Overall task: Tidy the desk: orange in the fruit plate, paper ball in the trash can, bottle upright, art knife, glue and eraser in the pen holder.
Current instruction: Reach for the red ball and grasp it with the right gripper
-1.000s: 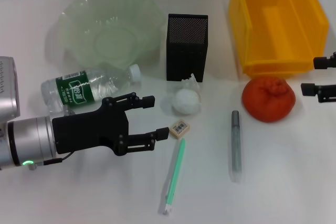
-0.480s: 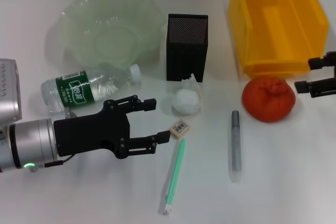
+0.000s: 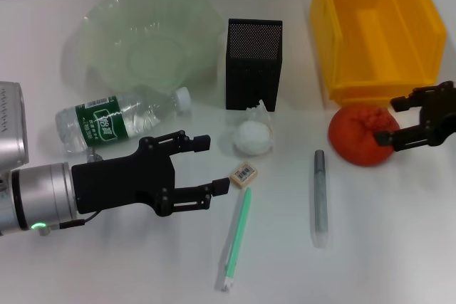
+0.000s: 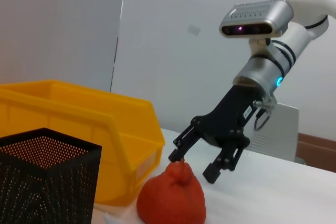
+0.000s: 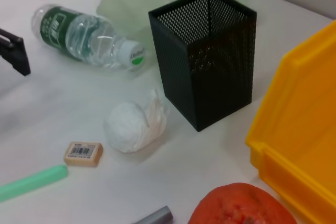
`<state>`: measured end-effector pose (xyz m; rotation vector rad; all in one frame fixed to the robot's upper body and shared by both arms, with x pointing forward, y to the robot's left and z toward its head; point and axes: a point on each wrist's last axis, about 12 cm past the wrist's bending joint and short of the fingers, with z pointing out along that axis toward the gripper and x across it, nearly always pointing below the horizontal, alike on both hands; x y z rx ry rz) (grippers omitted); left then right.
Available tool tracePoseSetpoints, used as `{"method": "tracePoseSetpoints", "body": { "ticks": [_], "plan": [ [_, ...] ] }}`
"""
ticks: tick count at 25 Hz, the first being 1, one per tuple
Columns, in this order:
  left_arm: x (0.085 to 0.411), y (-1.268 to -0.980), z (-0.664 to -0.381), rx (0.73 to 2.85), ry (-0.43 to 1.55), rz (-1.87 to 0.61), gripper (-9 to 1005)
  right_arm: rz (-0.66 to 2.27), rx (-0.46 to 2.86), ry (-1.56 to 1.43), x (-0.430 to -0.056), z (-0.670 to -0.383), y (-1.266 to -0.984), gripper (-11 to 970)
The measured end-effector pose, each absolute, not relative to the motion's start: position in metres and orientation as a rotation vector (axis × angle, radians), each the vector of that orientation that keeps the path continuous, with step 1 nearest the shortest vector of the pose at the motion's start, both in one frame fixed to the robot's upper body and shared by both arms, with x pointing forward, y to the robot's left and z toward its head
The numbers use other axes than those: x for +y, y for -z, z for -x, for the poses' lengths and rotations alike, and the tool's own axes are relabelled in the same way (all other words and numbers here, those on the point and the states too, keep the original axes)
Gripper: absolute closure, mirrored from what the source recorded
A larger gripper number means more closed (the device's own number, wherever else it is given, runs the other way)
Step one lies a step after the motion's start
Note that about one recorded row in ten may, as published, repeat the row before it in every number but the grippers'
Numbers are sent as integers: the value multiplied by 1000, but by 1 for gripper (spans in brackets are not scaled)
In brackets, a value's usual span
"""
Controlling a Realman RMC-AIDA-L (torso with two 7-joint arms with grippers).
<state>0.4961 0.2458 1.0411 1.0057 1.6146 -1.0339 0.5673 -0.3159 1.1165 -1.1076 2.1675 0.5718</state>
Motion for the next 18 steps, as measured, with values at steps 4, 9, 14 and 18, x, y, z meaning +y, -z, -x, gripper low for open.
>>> {"method": "tracePoseSetpoints", "body": {
  "ticks": [4, 9, 14, 18],
  "plan": [
    [246, -1041, -496, 1614, 1037, -999, 270, 1126, 2164, -540, -309, -570, -1107, 130],
    [245, -1040, -494, 1618, 1038, -992, 275, 1136, 2158, -524, -306, -571, -1099, 146],
    [245, -1039, -493, 1619, 1039, -985, 279, 1134, 2155, -514, -304, -571, -1096, 185],
    [246, -1039, -493, 1620, 1040, -981, 283, 1129, 2154, -519, -305, -570, -1096, 216]
  ]
}}
